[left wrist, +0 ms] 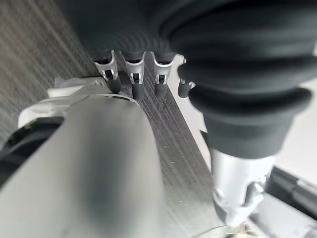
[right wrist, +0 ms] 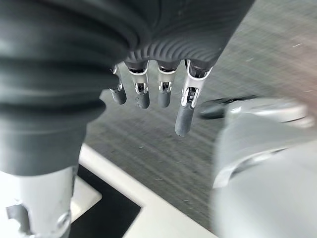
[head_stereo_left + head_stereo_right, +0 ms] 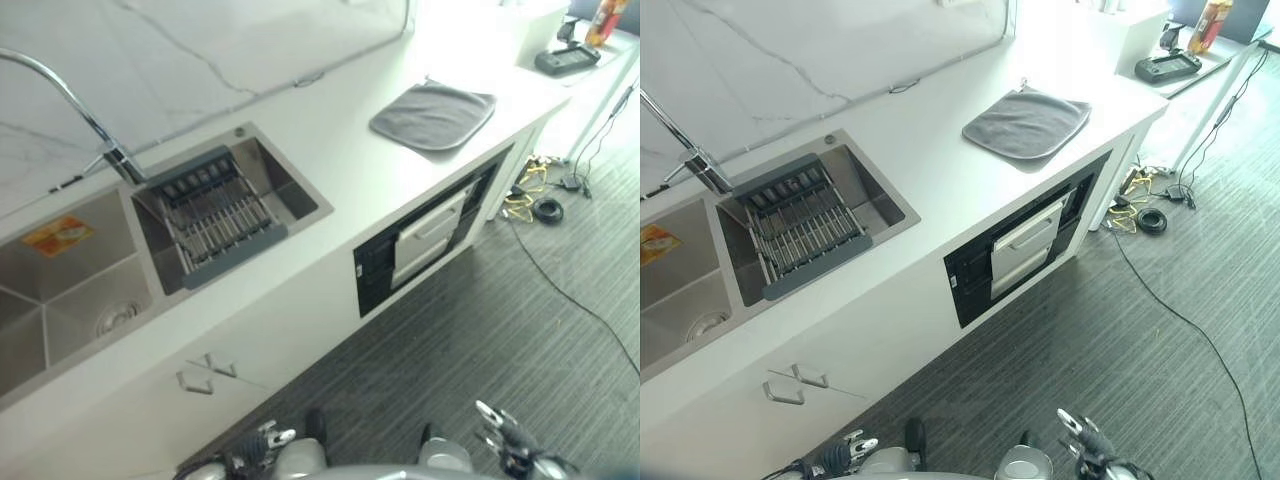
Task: Place the dishes in the dishwasher.
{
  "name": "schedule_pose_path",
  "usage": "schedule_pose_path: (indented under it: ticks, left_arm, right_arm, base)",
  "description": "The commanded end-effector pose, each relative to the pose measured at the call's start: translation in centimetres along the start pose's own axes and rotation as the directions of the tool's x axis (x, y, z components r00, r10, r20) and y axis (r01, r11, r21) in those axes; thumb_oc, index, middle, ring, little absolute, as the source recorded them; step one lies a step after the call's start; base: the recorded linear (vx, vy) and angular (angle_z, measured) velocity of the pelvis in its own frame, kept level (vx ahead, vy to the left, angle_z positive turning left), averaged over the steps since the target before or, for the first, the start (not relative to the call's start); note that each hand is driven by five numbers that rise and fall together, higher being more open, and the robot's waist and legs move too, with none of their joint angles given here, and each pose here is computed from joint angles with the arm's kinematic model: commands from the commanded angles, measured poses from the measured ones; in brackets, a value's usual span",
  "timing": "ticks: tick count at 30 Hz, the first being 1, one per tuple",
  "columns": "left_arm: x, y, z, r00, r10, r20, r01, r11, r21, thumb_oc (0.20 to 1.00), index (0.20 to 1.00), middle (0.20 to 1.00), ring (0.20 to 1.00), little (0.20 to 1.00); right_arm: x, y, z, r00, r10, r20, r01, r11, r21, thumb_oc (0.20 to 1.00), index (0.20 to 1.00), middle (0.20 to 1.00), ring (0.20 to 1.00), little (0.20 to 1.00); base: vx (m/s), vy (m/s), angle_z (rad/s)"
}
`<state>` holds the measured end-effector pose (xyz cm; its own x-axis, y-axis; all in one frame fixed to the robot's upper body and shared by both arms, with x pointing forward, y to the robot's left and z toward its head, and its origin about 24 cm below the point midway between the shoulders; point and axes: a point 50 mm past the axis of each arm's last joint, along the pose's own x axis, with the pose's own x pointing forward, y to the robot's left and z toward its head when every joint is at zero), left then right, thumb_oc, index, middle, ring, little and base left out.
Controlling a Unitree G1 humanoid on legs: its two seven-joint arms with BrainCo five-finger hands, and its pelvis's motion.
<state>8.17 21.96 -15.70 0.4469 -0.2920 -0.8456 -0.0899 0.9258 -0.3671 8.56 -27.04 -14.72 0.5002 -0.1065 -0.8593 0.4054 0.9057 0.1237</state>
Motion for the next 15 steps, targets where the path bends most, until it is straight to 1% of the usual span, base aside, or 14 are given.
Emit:
schedule_pose_path:
  ticks: [1, 2, 5, 10, 12, 15]
  left_arm:
    - [1.0, -1.9, 0.6, 0.989, -0.147, -0.037, 0.145, 0.989, -0.040, 1.000, 1.000, 1.000, 1.000, 1.000]
    - [1.1, -2.2, 0.6, 0.988, -0.149, -0.024, 0.147, 0.986, -0.072, 1.000, 1.000, 1.000, 1.000, 1.000]
    - [1.4, -2.4, 1.4, 0.990, -0.137, 0.024, 0.139, 0.986, -0.094, 1.000, 1.000, 1.000, 1.000, 1.000]
    - [1.4, -2.5, 1.8, 0.988, -0.156, 0.024, 0.157, 0.986, -0.061, 1.000, 1.000, 1.000, 1.000, 1.000]
    - [1.5, -2.7, 2.1, 0.984, -0.180, 0.017, 0.180, 0.983, -0.039, 1.000, 1.000, 1.000, 1.000, 1.000]
    - [1.6, -2.9, 2.1, 0.982, -0.188, 0.015, 0.189, 0.981, -0.033, 1.000, 1.000, 1.000, 1.000, 1.000]
  right_arm:
    - [1.2, 2.2, 2.5, 0.996, 0.067, 0.063, -0.068, 0.998, 0.013, 1.000, 1.000, 1.000, 1.000, 1.000]
    - [1.0, 1.7, 1.7, 0.998, 0.044, 0.034, -0.045, 0.999, 0.022, 1.000, 1.000, 1.000, 1.000, 1.000]
    - [0.2, 0.0, -0.3, 1.000, -0.014, -0.017, 0.015, 0.999, 0.046, 1.000, 1.000, 1.000, 1.000, 1.000]
    - [0.3, 0.1, 0.4, 1.000, 0.009, 0.011, -0.009, 0.999, 0.035, 1.000, 1.000, 1.000, 1.000, 1.000]
    - [0.6, 1.0, 1.2, 0.998, 0.050, 0.032, -0.049, 0.999, -0.024, 1.000, 1.000, 1.000, 1.000, 1.000]
    - [0.8, 1.4, 1.3, 0.998, 0.058, 0.025, -0.057, 0.997, -0.042, 1.000, 1.000, 1.000, 1.000, 1.000]
  base:
    - [0.06, 0.016, 0.01]
    - [0.06, 0.025, 0.03]
    - [0.06, 0.029, -0.04]
    - [0.02, 0.002, -0.13]
    - [-0.04, -0.006, -0.03]
    - [-0.01, -0.007, -0.06]
